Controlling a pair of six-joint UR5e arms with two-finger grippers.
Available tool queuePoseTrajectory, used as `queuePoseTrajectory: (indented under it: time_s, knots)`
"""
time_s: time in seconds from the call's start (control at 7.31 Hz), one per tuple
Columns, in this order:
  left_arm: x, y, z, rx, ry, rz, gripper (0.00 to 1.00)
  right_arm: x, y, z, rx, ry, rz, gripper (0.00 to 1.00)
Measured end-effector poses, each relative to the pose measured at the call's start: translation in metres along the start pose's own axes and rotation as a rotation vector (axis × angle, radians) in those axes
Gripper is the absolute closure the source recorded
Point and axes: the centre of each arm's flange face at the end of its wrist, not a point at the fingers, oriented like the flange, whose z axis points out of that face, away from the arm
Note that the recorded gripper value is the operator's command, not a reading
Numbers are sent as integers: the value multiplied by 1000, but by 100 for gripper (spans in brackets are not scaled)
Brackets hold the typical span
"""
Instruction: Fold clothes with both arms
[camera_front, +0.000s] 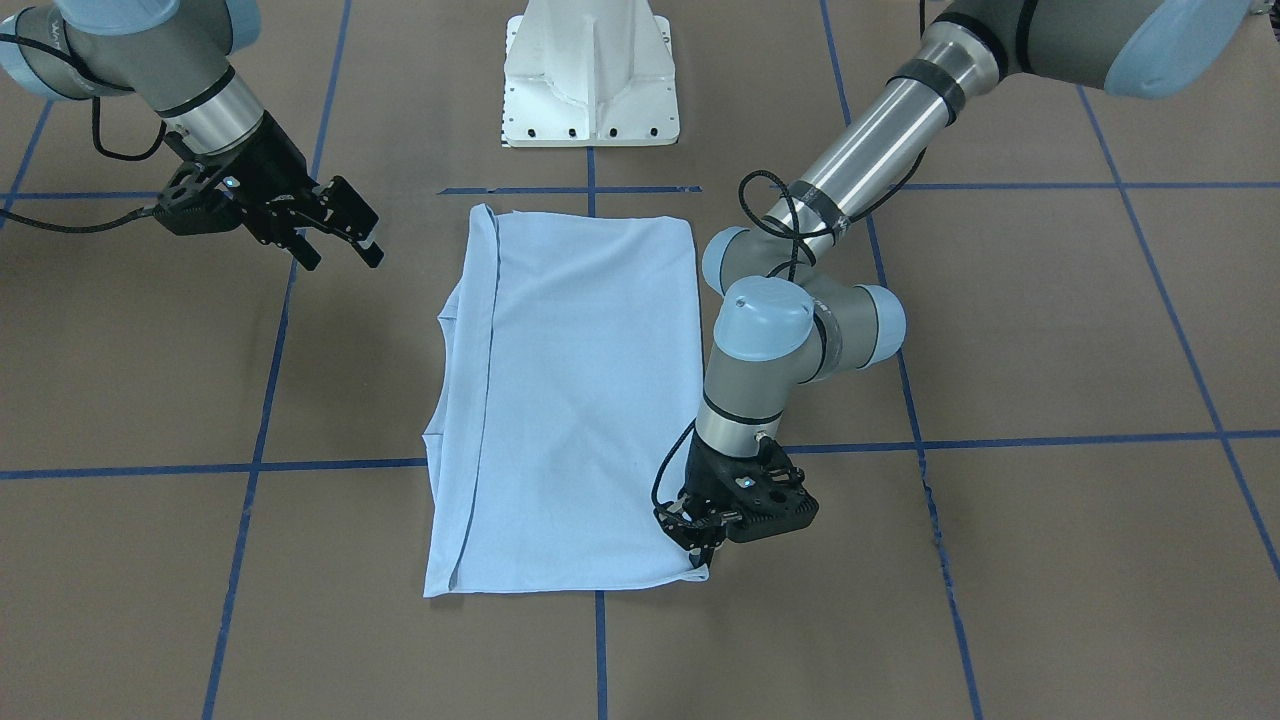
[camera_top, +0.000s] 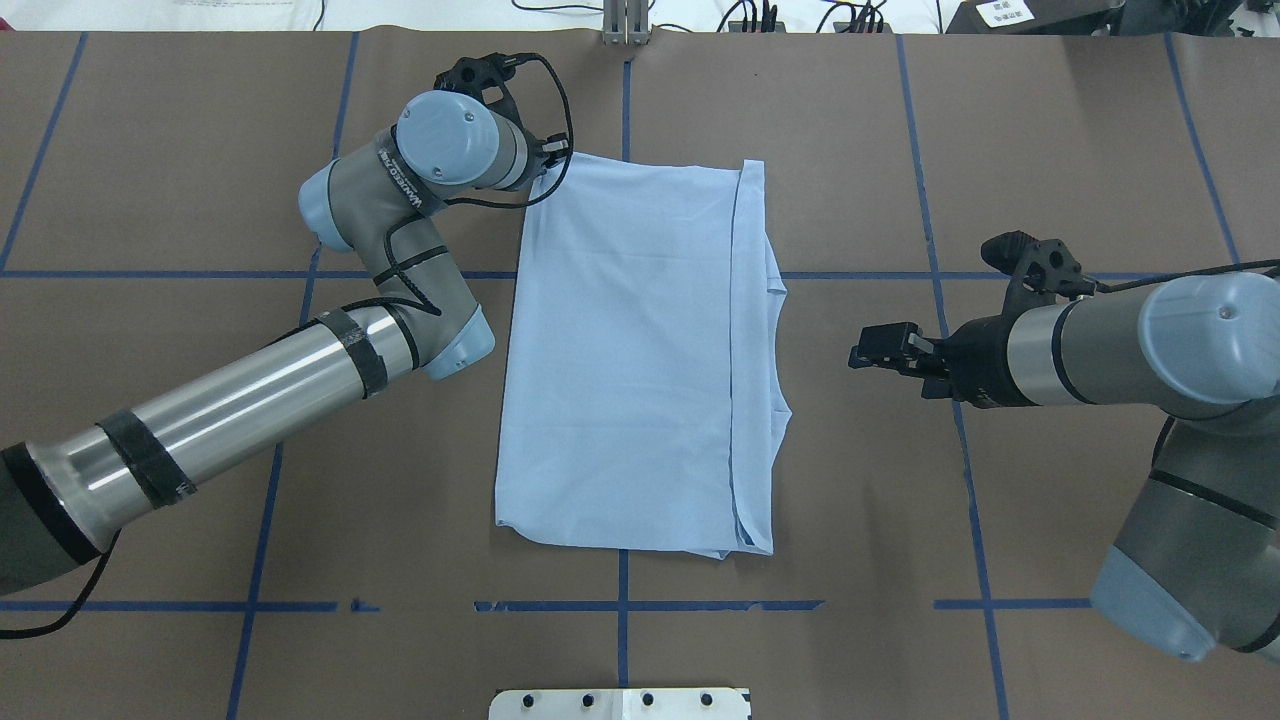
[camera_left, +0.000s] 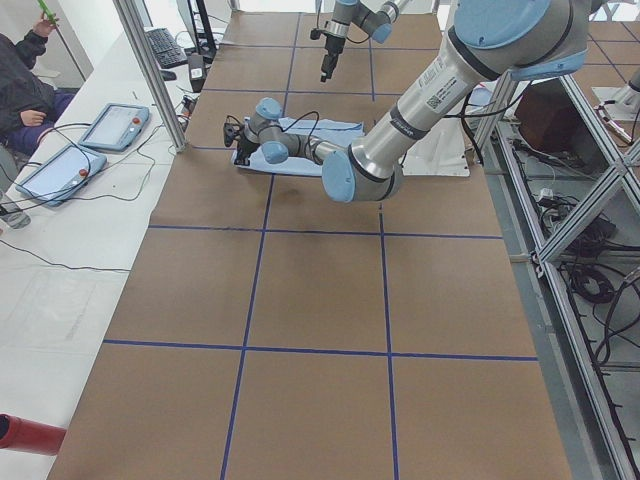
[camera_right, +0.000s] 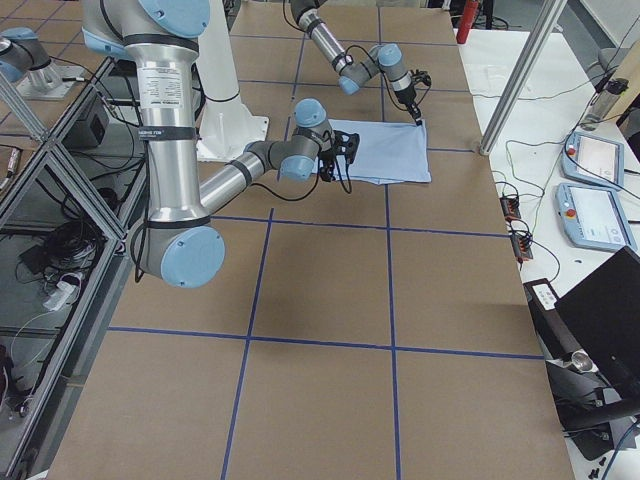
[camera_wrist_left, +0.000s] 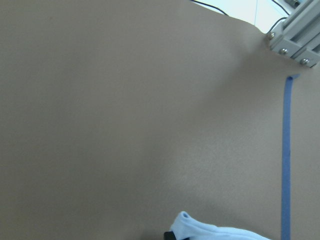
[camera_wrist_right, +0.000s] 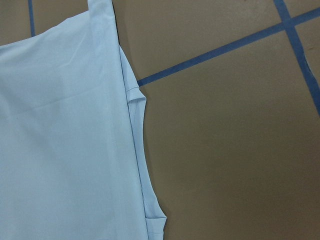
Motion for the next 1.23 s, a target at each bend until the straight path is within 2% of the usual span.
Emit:
queuePoseTrajectory:
  time_s: [0.27,0.41,0.68,0.96,1.23]
  knots:
    - [-21,-35,-9,17,-6,0,0,-6,4,15,8,19,-16,0]
    - [-40,-43,-19,-17,-3,5,0,-18,10,25,17,51,-51,0]
    - [-61,-42,-60,-88,-20,37,0,-74,24,46,8,180,-146,0]
    - [-68,-32,-119,-111,-47,95,0,-128,62,78,-7,314,-290,0]
    - [-70,-24,-152,-120,-48,115,0,-141,107,112,-75,390,-411,0]
